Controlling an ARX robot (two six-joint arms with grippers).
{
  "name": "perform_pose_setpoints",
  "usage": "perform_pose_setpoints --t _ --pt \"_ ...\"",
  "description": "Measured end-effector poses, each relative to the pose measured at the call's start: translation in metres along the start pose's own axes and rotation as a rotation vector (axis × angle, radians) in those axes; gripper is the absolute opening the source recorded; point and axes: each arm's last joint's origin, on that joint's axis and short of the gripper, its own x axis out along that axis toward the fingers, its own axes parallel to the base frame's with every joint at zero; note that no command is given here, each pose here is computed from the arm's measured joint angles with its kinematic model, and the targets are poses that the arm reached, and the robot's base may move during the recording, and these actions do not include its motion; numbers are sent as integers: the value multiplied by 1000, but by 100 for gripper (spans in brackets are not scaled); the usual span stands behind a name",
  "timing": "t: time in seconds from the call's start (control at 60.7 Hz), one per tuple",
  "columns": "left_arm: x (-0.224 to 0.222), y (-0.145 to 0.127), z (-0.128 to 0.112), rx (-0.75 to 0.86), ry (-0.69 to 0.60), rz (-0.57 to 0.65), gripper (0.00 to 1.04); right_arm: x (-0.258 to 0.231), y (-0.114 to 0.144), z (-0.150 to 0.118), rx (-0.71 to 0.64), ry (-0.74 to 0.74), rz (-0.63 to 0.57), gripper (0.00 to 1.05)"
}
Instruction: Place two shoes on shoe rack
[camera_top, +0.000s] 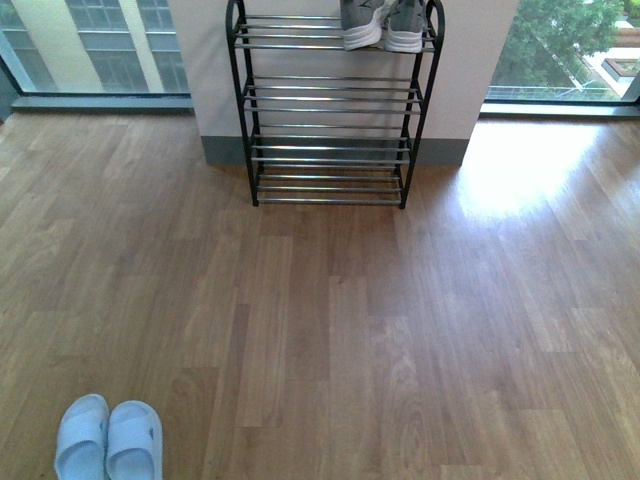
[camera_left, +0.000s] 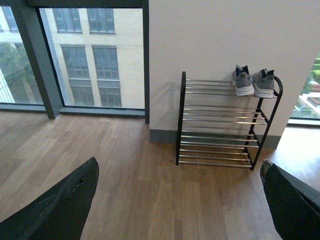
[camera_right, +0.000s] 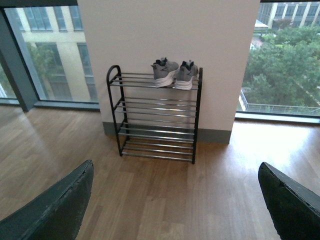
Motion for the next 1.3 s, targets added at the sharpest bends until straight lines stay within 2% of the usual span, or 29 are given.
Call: perform_pose_setpoints --t 1.301 --pt "0 0 0 1 0 -4 95 0 0 0 0 2 -4 95"
